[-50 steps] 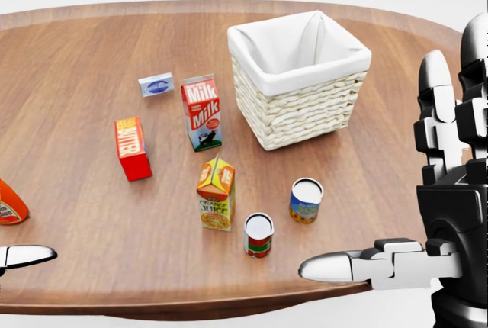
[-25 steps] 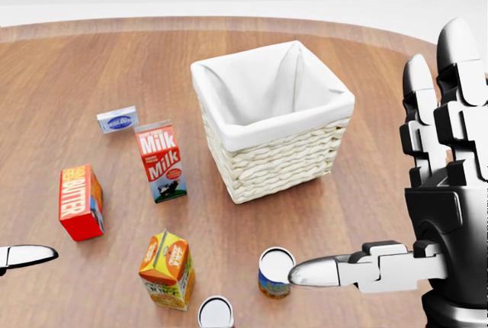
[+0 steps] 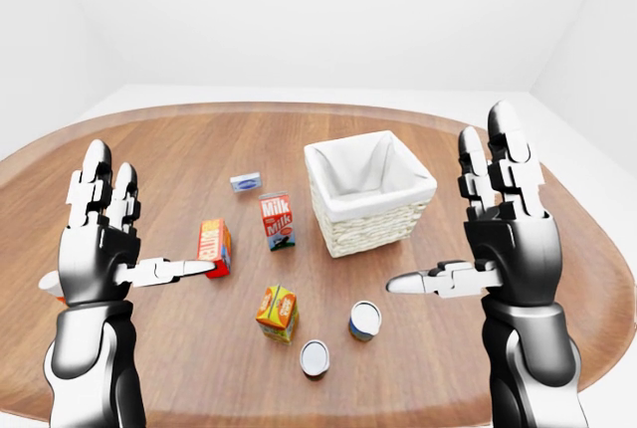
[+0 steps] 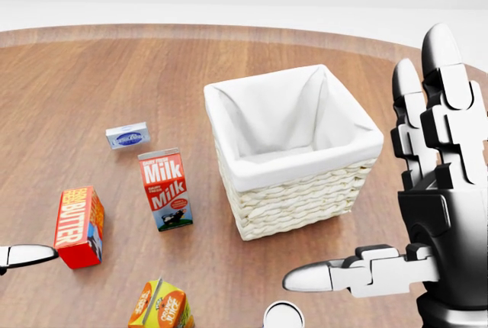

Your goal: Pick up the orange juice, and put it in the basket.

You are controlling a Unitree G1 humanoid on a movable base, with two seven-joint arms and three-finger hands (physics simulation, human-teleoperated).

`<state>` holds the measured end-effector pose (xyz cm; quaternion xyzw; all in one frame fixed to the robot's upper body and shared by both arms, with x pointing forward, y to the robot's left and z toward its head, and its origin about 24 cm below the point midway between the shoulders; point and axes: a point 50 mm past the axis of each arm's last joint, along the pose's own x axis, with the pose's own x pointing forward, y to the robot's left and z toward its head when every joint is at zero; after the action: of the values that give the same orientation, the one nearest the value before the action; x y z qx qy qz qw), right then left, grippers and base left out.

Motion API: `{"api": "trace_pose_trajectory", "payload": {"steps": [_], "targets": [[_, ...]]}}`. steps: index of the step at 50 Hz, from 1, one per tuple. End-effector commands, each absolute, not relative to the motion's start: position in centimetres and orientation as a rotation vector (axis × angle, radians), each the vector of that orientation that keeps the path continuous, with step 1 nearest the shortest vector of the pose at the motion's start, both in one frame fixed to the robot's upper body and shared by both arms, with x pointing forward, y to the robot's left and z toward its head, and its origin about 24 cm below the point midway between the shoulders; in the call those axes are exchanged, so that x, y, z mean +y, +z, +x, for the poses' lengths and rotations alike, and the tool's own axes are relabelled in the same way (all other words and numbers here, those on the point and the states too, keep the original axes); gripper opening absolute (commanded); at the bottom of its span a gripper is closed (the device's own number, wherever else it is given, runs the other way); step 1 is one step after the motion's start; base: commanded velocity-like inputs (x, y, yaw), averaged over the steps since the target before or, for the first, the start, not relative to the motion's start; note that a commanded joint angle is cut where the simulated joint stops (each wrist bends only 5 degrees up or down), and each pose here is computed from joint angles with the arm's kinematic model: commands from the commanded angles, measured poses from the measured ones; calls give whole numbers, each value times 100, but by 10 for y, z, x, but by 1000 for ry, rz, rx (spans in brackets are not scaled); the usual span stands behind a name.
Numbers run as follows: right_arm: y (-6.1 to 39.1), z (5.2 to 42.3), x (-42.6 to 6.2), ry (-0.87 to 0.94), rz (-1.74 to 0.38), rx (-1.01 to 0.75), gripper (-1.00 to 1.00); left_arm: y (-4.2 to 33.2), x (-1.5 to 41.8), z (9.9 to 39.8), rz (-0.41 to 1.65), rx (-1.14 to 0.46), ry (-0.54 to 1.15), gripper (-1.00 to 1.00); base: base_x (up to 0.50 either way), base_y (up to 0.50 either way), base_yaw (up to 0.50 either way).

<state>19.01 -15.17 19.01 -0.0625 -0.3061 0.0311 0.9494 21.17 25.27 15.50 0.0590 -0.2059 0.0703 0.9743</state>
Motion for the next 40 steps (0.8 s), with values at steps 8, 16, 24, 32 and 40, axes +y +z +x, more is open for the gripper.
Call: {"api": "trace_pose_trajectory", "payload": {"steps": [8,16,24,32,40], "targets": [[188,190,-150,73,-134,-612,100,155,252,211,123,-413,141,100,51,-6,0],[191,189,-153,57,-116,-629,100,155,252,210,126,-415,141,100,25,1,0],[195,187,-147,79,-175,-648,100,155,252,210,127,-415,141,100,0,0,0],[196,185,-131,121,-298,-657,100,154,252,210,126,-410,141,100,0,0,0],[200,181,-119,154,-341,-682,100,155,252,210,127,-416,141,100,0,0,0]]}}
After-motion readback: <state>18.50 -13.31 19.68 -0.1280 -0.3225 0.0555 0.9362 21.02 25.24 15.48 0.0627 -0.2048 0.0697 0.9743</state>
